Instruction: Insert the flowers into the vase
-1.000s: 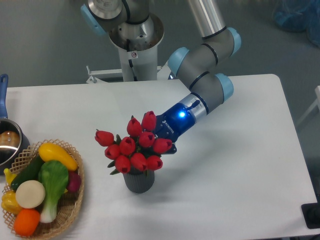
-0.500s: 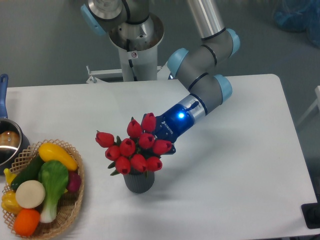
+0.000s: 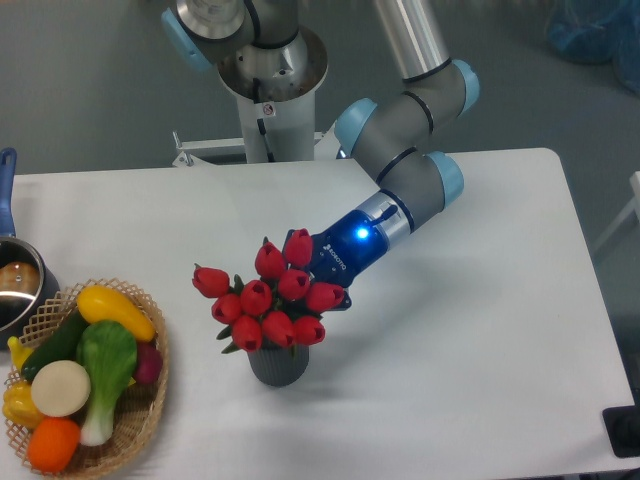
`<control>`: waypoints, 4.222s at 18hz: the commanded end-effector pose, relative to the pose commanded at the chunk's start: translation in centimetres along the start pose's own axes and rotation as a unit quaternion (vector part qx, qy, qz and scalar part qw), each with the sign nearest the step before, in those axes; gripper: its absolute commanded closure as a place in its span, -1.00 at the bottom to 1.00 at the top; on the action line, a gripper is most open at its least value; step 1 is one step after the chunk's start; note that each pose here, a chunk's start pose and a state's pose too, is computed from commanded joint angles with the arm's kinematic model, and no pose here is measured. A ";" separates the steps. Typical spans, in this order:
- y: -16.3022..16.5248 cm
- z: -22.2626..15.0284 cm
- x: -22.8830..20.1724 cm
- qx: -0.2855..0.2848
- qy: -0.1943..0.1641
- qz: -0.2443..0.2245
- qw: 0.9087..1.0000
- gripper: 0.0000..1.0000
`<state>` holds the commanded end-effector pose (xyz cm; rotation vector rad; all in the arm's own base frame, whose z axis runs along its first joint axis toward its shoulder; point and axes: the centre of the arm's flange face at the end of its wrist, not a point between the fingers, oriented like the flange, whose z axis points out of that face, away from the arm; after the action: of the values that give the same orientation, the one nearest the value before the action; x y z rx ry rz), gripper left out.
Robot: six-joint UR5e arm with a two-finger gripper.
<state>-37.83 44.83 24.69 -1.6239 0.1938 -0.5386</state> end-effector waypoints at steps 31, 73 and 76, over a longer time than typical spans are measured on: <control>0.3 -0.5 0.1 0.002 -0.004 0.016 1.000 0.15; -20.9 -18.6 7.0 -0.430 -0.310 0.133 0.837 -1.00; -21.6 -20.2 8.0 -0.500 -0.341 0.124 0.786 -1.00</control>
<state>-44.00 26.31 48.29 -2.6611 0.1450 0.5011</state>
